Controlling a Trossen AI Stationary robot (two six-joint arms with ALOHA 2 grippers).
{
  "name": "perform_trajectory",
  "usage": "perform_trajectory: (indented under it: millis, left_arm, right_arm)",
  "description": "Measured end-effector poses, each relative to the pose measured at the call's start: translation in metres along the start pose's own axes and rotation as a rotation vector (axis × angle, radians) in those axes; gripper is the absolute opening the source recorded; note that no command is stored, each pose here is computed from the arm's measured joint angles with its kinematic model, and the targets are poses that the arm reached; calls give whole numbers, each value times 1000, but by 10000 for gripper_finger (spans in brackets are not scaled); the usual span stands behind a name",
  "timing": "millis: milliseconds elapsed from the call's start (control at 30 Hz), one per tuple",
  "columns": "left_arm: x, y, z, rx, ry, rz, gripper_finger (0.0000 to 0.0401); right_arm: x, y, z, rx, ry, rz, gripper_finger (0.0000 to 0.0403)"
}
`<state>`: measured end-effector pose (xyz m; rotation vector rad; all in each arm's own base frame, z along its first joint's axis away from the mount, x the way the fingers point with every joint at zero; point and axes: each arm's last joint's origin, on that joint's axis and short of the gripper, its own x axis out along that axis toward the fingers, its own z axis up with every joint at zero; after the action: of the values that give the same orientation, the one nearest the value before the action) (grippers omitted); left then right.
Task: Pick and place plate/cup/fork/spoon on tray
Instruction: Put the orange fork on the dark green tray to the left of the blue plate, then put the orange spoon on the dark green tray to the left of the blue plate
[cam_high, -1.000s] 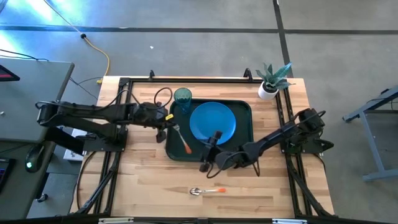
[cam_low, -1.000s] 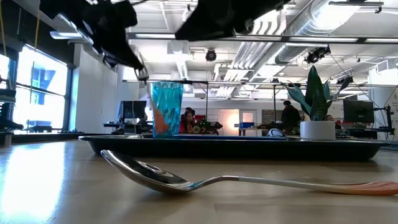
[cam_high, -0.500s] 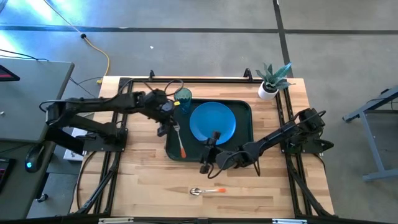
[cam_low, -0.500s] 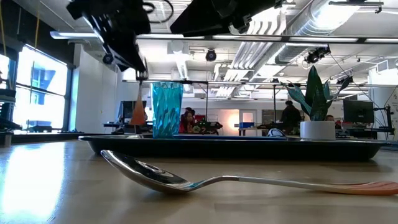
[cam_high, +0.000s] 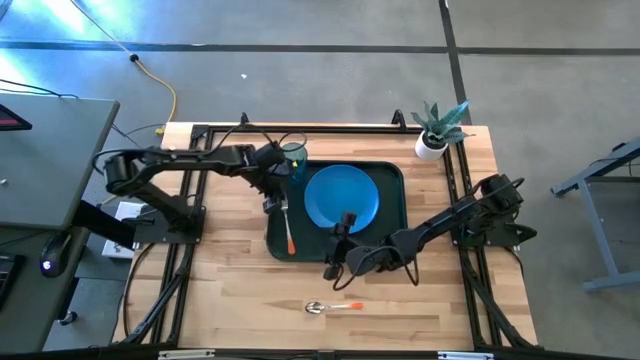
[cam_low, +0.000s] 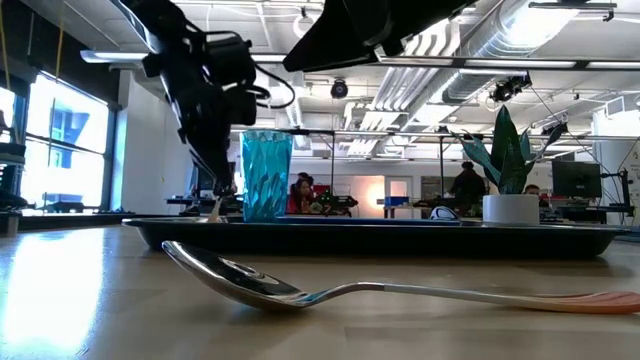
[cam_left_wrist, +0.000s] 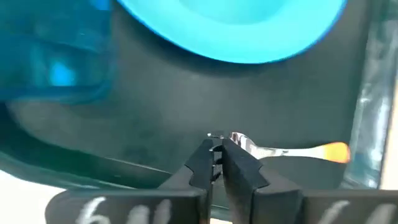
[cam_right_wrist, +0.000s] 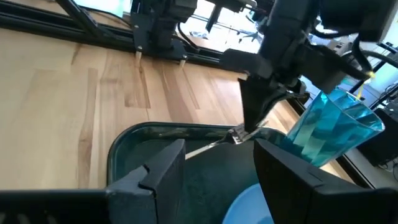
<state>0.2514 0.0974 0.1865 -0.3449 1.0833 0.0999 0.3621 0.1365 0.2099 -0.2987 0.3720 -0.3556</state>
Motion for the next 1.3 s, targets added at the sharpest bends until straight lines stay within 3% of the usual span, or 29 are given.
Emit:
perform_trajectory:
  millis: [333,667,733,833,933,1067,1300]
  left_arm:
    - [3,9,1,18,-4,137,78]
    - [-5,8,1,-13,-17,179,128]
    - [-11,5,-1,-35,-28,193,132]
    - [-24,-3,-5,-62,-28,203,132]
    - [-38,-19,-10,-82,-78,253,131]
    - [-47,-52,-25,-94,-189,278,119]
    - [-35,-123,-62,-36,-512,143,92]
  right_arm:
    - [0,0,0,1,0,0,183]
    - [0,1,-8,-31,67,33,183]
    - [1,1,-13,18,114,109,183]
    - [4,3,-19,134,199,354,183]
    - [3,9,-27,166,295,555,183]
    - [-7,27,-40,137,393,680,175]
    - [-34,68,-61,44,452,769,152]
